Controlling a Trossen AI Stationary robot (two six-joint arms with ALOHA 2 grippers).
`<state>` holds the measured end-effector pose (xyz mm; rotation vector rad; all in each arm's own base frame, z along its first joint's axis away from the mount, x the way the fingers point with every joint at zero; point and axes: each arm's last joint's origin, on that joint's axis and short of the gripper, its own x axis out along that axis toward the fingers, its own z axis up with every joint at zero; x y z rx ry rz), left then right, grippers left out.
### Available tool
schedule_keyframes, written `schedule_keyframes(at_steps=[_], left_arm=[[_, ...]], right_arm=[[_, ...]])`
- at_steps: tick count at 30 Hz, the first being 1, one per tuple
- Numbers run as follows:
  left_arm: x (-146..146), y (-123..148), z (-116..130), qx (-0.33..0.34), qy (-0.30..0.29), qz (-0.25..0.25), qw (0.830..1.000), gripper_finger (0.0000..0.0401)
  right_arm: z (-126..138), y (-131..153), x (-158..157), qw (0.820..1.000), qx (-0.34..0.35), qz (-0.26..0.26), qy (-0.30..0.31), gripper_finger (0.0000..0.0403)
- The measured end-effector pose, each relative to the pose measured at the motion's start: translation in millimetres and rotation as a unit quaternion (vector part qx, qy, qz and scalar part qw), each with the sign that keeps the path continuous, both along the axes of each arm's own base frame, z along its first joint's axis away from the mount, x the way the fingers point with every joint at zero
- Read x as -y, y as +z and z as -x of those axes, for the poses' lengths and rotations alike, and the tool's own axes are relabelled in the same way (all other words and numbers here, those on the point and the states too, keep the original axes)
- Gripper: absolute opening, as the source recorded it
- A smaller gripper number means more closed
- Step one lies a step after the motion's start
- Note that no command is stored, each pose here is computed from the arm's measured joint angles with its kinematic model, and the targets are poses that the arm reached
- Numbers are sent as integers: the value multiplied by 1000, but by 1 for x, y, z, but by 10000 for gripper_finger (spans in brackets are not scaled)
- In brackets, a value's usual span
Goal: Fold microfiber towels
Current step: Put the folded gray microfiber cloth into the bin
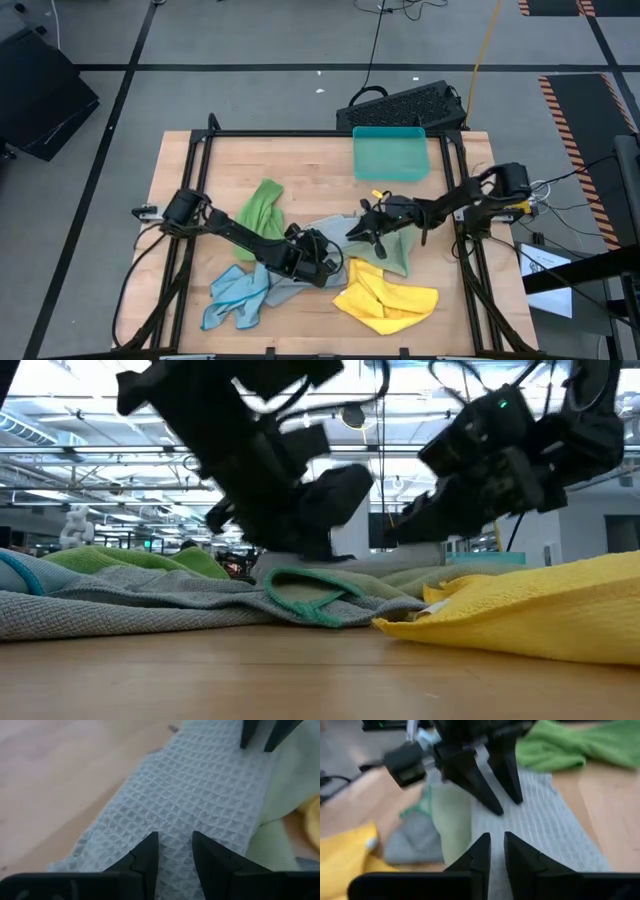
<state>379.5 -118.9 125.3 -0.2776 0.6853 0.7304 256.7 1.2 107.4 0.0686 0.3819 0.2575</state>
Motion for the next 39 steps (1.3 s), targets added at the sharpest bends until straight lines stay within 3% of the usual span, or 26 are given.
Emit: schedule_keyframes(at_steps=[8, 15, 21, 28, 32, 39], left_arm=[[2, -2, 1, -1, -5, 14, 1000, 122], [14, 35, -6, 30, -51, 9, 998, 122], [28, 59, 0, 29, -79, -59, 995, 122], [30, 40, 9, 1, -82, -68, 994, 127], [35, 28, 4, -5, -102, -57, 993, 165], [41, 14, -1, 5, -104, -70, 992, 278]], right_arm=[[0, -24, 1, 999, -47, -9, -4, 14], [6, 6, 1, 1000, -4, -17, -5, 17], [31, 30, 0, 999, 31, 9, 5, 39], [67, 22, 0, 998, 53, 43, -3, 61], [76, 16, 0, 997, 57, 56, -12, 68], [77, 15, 0, 995, 62, 76, -6, 68]])
